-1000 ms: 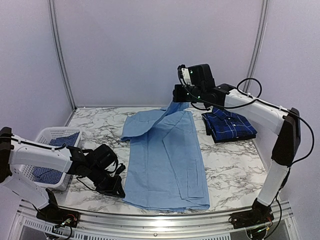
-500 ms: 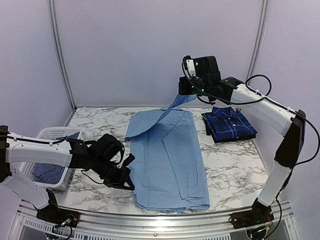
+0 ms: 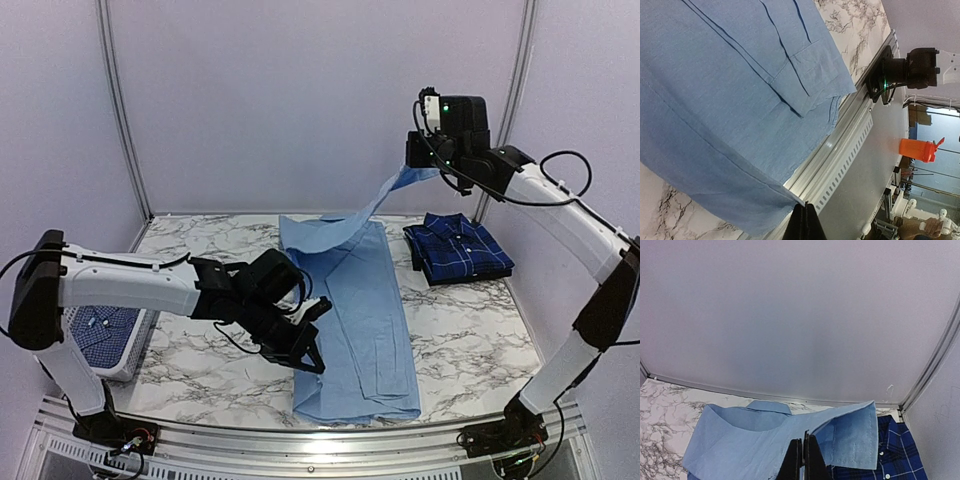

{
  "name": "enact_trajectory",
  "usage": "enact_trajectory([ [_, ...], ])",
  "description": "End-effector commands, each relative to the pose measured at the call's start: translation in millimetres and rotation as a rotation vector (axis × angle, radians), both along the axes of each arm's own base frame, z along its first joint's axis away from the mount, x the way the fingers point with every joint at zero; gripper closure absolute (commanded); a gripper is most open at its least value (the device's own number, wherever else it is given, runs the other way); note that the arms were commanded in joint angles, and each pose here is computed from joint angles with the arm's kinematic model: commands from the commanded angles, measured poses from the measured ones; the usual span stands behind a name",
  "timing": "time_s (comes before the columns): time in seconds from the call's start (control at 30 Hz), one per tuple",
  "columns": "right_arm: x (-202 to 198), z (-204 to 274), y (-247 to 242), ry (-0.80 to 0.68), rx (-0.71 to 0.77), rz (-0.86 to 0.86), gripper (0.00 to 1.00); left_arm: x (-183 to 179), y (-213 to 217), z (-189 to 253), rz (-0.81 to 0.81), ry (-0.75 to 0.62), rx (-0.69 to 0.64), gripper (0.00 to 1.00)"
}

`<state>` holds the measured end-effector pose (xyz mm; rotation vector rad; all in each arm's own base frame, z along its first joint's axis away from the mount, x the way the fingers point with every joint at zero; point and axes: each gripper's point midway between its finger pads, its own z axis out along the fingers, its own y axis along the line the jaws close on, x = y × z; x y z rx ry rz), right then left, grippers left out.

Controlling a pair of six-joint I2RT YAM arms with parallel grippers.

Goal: Fold and stack the long sleeve shirts
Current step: Fold the 1/3-folded shirt at the center of the board.

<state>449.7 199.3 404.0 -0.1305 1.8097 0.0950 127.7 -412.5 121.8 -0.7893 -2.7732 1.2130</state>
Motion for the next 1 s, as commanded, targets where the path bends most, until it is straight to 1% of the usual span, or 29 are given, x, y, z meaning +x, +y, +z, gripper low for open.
enact_trajectory([
  [0.0, -9, 4, -28, -0.027, -0.028, -0.063, 1.00, -12, -8, -16, -0.075, 0.049, 0.028, 1.00],
  [0.13, -13, -2, -41, -0.025, -0.031, -0.091, 1.00, -14, -10, -31, -0.085, 0.078, 0.053, 1.00],
  [0.4, -16, -8, -44, -0.017, -0.033, -0.095, 1.00, -14, -14, -41, -0.094, 0.094, 0.067, 1.00],
  [0.77, -11, 20, -42, -0.077, -0.062, -0.086, 1.00, -15, -18, -46, -0.116, 0.107, 0.067, 1.00],
  [0.97, -11, 20, -43, -0.080, -0.069, -0.090, 1.00, -17, -19, -50, -0.126, 0.116, 0.070, 1.00],
])
